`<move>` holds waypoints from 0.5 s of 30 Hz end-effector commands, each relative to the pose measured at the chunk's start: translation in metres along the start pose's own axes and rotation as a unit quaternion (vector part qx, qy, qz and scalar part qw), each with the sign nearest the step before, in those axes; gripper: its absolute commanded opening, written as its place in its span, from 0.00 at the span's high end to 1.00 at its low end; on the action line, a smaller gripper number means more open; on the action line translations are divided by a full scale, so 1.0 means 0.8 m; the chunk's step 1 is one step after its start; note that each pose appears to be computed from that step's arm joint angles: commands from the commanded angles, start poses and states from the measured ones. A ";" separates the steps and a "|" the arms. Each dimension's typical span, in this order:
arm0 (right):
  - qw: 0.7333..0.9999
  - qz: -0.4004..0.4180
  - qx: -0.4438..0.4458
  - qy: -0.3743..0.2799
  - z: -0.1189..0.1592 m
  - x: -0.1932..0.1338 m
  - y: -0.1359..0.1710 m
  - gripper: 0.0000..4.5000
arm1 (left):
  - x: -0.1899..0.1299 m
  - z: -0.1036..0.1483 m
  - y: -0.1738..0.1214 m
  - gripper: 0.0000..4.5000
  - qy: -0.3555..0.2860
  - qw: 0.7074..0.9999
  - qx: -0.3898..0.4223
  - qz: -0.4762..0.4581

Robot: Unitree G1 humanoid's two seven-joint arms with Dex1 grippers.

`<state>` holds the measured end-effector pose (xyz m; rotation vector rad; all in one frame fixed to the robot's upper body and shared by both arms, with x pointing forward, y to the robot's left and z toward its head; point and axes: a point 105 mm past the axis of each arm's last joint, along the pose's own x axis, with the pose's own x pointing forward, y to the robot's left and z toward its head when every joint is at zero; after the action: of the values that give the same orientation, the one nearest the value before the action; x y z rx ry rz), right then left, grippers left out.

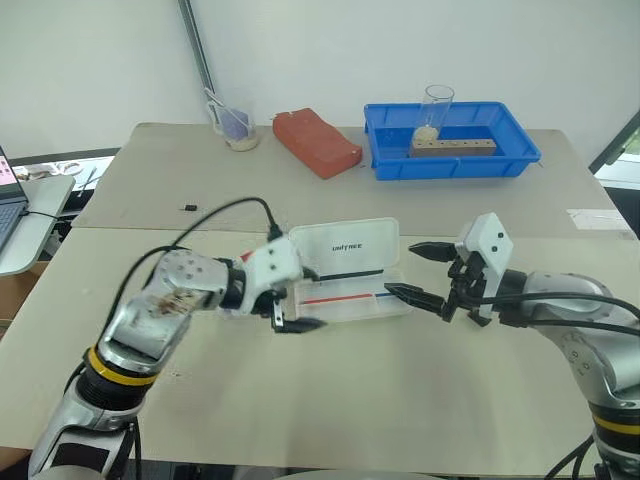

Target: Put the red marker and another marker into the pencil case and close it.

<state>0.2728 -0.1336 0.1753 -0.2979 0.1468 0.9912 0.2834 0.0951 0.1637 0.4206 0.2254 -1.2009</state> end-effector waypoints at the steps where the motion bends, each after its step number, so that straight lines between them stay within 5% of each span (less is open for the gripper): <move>1: 0.997 0.050 -0.033 -0.044 0.047 0.006 0.017 0.02 | -0.052 -0.007 0.048 0.01 -0.036 0.988 -0.058 0.137; 7: 0.988 0.120 -0.019 -0.098 0.099 0.034 0.035 0.02 | -0.143 -0.097 0.083 0.01 0.030 0.956 -0.105 0.273; 15: 0.981 0.167 -0.037 -0.090 0.103 0.056 0.047 0.02 | -0.153 -0.167 0.094 0.01 0.070 0.955 -0.142 0.250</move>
<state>0.2645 -0.0556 0.2280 -0.2285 0.0356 1.3421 0.3115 0.2816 0.0984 0.2465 0.4149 -0.5977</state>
